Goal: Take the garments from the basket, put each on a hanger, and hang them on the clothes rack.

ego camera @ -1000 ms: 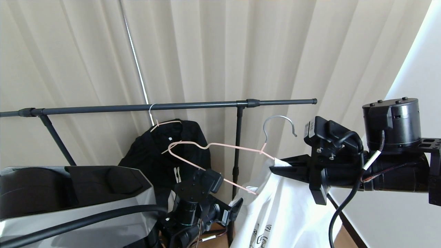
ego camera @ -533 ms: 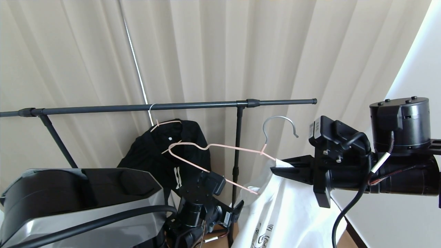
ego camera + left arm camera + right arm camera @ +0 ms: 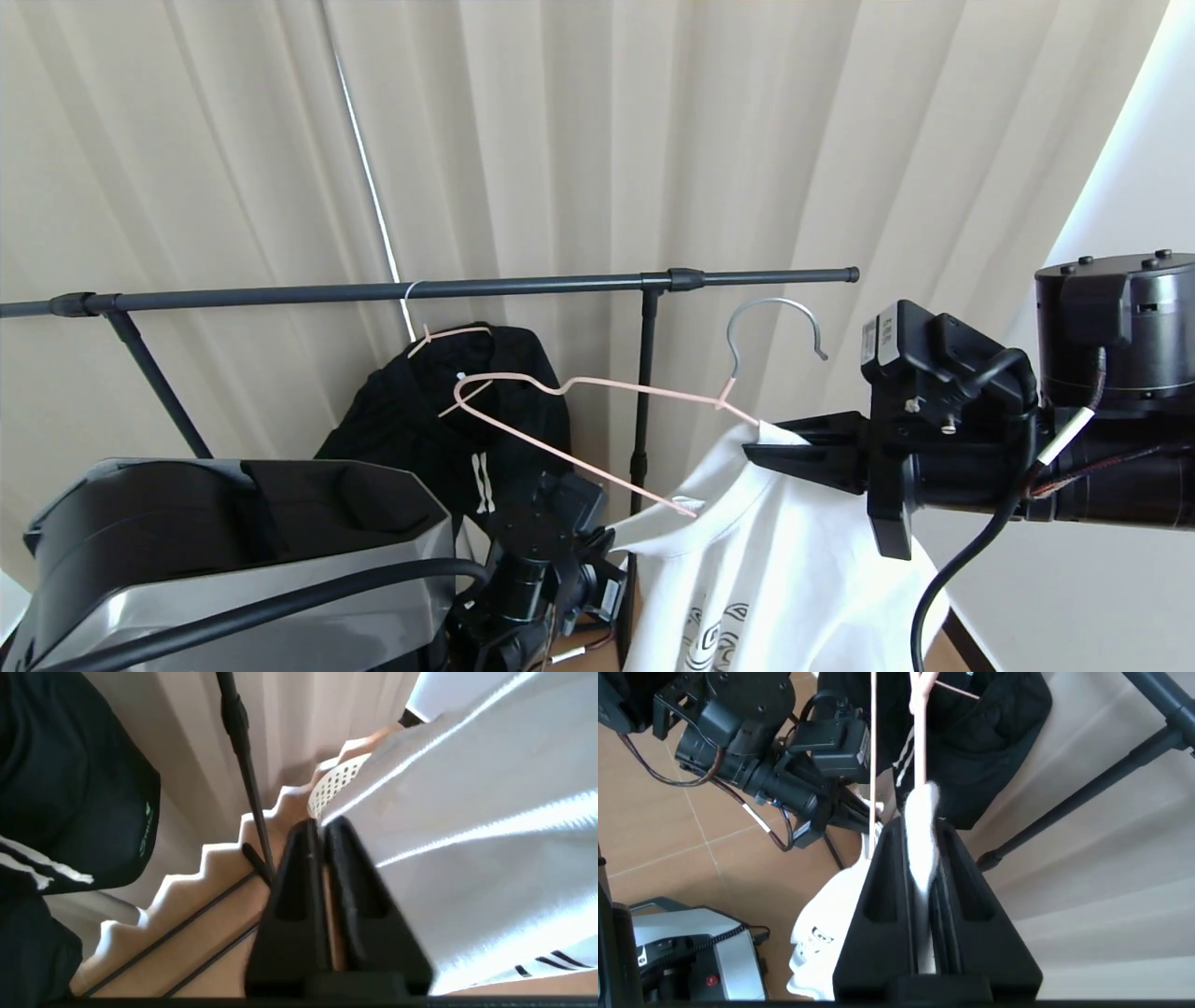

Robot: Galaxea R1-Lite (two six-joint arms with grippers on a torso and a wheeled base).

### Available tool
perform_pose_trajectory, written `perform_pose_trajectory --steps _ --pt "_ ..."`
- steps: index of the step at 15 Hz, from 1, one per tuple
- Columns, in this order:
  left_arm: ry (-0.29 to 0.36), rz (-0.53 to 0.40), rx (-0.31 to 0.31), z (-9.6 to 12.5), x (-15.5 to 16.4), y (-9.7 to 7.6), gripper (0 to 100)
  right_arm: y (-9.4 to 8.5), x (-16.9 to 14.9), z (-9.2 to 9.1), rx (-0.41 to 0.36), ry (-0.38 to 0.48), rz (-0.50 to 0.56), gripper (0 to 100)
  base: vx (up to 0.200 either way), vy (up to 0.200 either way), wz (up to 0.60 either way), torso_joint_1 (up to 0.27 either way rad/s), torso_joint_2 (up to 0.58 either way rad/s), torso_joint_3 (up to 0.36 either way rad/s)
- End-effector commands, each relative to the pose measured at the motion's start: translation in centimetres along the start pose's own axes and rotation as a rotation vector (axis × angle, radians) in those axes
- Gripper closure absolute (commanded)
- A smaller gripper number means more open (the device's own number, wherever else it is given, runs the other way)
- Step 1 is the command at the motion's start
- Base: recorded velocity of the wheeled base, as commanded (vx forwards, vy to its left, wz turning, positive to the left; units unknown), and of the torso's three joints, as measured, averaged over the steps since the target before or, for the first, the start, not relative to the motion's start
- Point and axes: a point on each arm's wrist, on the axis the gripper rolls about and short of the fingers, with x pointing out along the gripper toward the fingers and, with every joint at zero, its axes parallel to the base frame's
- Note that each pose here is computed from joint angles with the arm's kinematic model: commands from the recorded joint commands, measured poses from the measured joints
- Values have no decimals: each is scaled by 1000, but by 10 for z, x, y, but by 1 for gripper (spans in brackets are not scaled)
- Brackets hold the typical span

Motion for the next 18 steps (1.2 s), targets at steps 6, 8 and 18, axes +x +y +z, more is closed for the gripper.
perform_pose_trajectory --steps 6,8,18 --pt "-69 64 -38 30 -32 27 100 -22 3 -11 41 34 -60 100 0 0 0 0 0 0" --pt "-91 99 -40 38 -38 36 100 -25 5 -14 50 44 -63 100 0 0 0 0 0 0" --pt "-110 199 -35 46 -37 69 100 -31 33 -36 75 97 -37 100 0 0 0 0 0 0"
